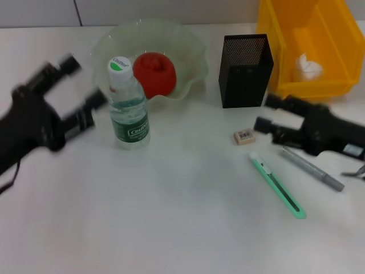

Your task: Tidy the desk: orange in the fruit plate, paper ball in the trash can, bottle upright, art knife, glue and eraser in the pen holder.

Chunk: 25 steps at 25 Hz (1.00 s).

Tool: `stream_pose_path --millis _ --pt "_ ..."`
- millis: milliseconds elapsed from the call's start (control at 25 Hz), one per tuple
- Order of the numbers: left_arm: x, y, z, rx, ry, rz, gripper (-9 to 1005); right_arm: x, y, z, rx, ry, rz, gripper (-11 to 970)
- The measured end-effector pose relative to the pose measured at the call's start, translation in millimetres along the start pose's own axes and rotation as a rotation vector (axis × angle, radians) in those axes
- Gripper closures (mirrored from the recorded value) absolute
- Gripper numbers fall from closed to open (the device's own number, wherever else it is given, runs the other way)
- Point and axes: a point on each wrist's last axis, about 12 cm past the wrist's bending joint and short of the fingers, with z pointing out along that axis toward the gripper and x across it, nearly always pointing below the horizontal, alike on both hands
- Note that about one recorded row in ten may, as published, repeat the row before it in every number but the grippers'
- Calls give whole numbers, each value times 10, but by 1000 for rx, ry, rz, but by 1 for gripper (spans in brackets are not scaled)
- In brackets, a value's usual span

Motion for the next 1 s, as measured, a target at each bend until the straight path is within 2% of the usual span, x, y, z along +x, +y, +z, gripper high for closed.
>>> stream_pose_path --millis 120,160,200,320,360,400,520,640,720,760,800,1000 --pt "16 -47 -70 165 157 -35 197 -345 -81 -102 -4 44 -35 145" --pt "26 -65 -80 205 196 -44 197 -686 -127 -155 2 130 -34 145" --pt "45 -87 -73 238 229 -55 197 -686 -127 -155 2 130 -34 145" --pt "104 -124 -34 282 285 -79 197 -1209 -109 -100 39 351 -13 145" --pt "120 -132 -9 288 291 -83 197 -1463 -34 16 77 509 -16 145" --pt "138 -143 8 294 298 -87 197 -1463 -34 16 77 509 -16 145" --pt "197 -166 65 292 317 -98 198 -1673 96 259 181 761 -22 145" --pt "226 -179 98 294 325 -101 198 -1725 180 533 289 943 -37 145" --pt "248 -182 119 292 332 -104 198 -1697 225 722 322 1027 -68 145" --pt "261 -185 130 290 336 -106 198 -1623 250 887 336 1088 -103 145" --pt "268 -187 138 288 338 -107 198 -1623 250 887 336 1088 -103 145" --pt "292 -176 178 278 347 -104 198 -1335 200 1200 356 1154 -144 146"
